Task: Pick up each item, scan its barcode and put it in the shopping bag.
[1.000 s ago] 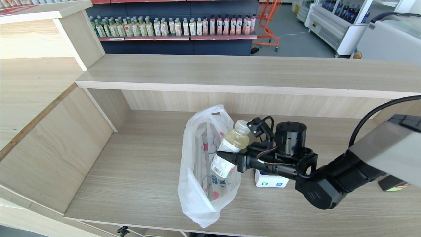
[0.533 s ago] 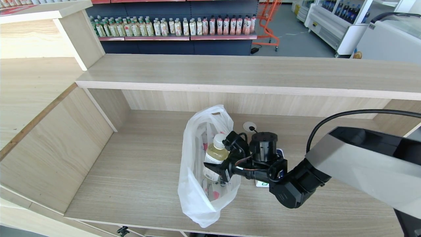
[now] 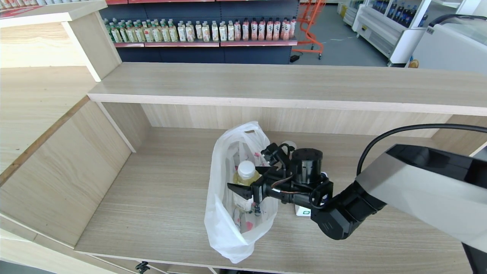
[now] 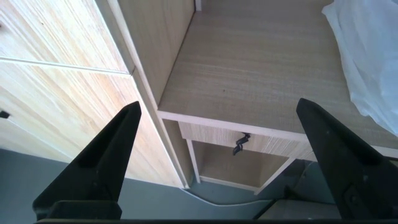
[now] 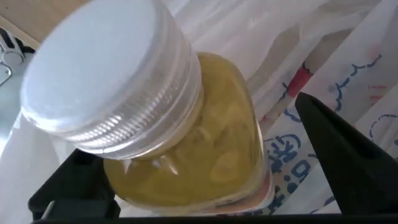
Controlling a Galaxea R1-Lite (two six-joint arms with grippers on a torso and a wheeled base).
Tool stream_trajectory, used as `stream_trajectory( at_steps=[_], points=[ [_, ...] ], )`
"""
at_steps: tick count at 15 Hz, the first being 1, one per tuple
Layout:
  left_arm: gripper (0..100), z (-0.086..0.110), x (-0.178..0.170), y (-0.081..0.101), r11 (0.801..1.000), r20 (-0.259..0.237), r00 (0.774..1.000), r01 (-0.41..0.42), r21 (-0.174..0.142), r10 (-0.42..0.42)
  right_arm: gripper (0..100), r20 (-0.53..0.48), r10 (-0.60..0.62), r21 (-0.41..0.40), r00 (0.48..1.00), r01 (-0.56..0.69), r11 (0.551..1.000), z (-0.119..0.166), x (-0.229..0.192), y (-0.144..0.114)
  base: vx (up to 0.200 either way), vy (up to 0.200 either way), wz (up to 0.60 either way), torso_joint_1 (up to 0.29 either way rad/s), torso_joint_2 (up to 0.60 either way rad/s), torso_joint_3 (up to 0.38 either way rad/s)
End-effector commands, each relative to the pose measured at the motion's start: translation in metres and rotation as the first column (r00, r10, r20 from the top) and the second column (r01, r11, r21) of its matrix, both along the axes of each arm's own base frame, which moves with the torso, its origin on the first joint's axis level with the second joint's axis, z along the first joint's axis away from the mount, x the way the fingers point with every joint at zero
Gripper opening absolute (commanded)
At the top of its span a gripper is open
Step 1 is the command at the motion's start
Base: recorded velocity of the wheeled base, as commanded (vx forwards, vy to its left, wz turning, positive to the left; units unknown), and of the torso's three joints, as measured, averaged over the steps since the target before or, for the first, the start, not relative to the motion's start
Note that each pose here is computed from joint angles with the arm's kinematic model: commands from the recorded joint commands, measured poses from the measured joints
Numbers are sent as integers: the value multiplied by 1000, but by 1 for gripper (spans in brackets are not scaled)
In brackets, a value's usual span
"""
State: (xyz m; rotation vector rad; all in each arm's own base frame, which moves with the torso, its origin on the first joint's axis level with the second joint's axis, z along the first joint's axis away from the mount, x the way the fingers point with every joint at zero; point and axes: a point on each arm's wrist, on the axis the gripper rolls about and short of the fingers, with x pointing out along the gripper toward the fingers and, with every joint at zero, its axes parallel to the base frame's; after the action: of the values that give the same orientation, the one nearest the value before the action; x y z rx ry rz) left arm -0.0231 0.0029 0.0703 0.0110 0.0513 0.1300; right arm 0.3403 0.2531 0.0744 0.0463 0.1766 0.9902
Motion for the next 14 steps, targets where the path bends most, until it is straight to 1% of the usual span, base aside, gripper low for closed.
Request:
stream_trajectory(
  at_steps=[1, 2, 3, 4, 5, 6, 7, 9, 10, 11, 12, 13, 14],
  points=[
    [100, 0, 0, 0, 1000, 0, 1000, 0, 0, 0, 100, -23, -12, 113, 1000, 14, 993, 43, -11, -8, 0, 0, 0, 0, 0, 0],
    [100, 0, 0, 0, 1000, 0, 1000, -2, 0, 2, 100, -83, -19, 182, 996, 33, 983, 65, -27, -21, 0, 0, 0, 0, 0, 0],
    [100, 0, 0, 0, 1000, -1, 1000, 0, 0, 0, 100, -112, -21, 188, 993, 42, 981, 69, -37, -30, 0, 0, 0, 0, 0, 0],
    [100, 0, 0, 0, 1000, 0, 1000, 0, 0, 0, 100, -165, -53, 155, 985, 79, 985, 70, -54, -54, 0, 0, 0, 0, 0, 0],
    [100, 0, 0, 0, 1000, 0, 1000, -2, 0, 2, 100, -186, -70, 131, 980, 96, 987, 68, -61, -63, 0, 0, 0, 0, 0, 0],
    [100, 0, 0, 0, 1000, -1, 1000, 0, 0, 0, 100, -216, -125, 44, 968, 137, 990, 79, -85, -96, 0, 0, 0, 0, 0, 0],
    [100, 0, 0, 0, 1000, -1, 1000, 0, 0, 0, 100, -213, -156, 32, 965, 167, 986, 97, -101, -115, 0, 0, 0, 0, 0, 0],
    [100, 0, 0, 0, 1000, 0, 1000, 0, 0, 0, 100, -175, -221, 38, 960, 231, 972, 125, -131, -144, 0, 0, 0, 0, 0, 0],
    [100, 0, 0, 0, 1000, 0, 1000, 0, 0, 0, 100, -114, -253, -13, 961, 253, 967, 136, -145, -160, 0, 0, 0, 0, 0, 0],
    [100, 0, 0, 0, 1000, 0, 1000, 0, 0, 0, 100, -73, -291, -78, 954, 285, 955, 137, -151, -173, 0, 0, 0, 0, 0, 0],
    [100, 0, 0, 0, 1000, 0, 1000, -2, 0, 2, 100, 10, -353, -182, 936, 349, 919, 137, -158, -195, 0, 0, 0, 0, 0, 0],
    [100, 0, 0, 0, 1000, -1, 1000, 0, 0, 0, 100, 47, -398, -218, 916, 399, 891, 136, -163, -207, 0, 0, 0, 0, 0, 0],
    [100, 0, 0, 0, 1000, 0, 1000, 0, 0, 0, 100, 52, -423, -219, 905, 424, 879, 136, -167, -211, 0, 0, 0, 0, 0, 0]
  ],
)
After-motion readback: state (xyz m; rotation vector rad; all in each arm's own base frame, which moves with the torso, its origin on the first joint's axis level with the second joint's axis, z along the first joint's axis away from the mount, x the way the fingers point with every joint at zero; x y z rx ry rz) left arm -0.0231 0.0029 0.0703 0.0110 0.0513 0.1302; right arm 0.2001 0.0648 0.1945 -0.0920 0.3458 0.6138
